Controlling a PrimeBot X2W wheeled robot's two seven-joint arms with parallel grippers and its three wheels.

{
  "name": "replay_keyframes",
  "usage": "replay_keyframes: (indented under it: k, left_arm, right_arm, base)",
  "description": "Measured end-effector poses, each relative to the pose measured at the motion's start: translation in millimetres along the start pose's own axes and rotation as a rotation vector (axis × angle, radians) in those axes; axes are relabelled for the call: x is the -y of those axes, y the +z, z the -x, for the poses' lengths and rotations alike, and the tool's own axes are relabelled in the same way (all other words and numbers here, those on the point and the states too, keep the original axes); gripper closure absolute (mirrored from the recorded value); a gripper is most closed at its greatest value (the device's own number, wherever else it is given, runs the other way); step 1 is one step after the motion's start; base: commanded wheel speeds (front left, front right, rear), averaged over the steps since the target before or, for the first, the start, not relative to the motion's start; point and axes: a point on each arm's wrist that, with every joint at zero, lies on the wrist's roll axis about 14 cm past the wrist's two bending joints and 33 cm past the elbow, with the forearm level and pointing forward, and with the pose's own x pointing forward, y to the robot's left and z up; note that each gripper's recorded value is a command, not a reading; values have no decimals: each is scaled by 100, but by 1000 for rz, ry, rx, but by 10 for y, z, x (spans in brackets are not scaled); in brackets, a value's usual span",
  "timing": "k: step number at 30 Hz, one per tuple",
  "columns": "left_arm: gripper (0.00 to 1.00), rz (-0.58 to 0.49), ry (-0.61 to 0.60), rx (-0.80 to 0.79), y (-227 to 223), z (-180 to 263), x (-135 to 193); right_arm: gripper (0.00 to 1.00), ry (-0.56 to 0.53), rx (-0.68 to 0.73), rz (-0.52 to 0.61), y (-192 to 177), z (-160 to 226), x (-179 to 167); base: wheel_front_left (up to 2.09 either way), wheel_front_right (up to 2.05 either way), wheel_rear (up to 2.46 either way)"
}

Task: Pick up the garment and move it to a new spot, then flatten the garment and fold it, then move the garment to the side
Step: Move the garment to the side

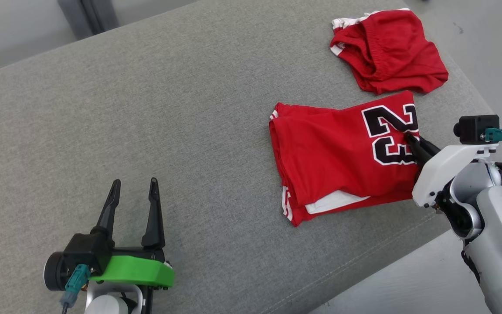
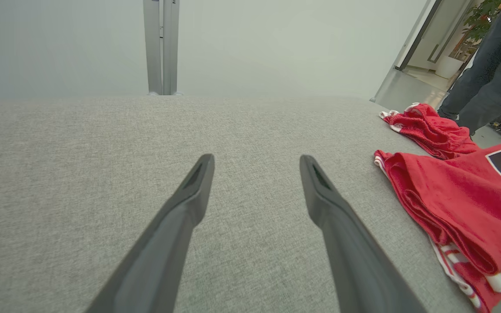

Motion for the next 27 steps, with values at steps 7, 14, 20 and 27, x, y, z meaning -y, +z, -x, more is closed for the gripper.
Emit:
replay_keyframes:
  k: [7,14,20,27]
  left_arm:
    - [0,-3,68,12,60,102,-201]
    - [0,-6,128,29,135,218,-374]
    - [0,-8,175,43,185,298,-509]
    - [0,-10,212,54,219,361,-629]
  right_arm:
    - [100,23,104,69,555,-240,-112]
    - [100,29,180,145,1163,-480,-243]
    - [100,-1,211,166,1435,-621,-205]
    - [100,-70,224,148,1575,-716,31]
  base:
    - [0,0,0]
    - [0,0,0]
    - [0,0,0]
    - [0,0,0]
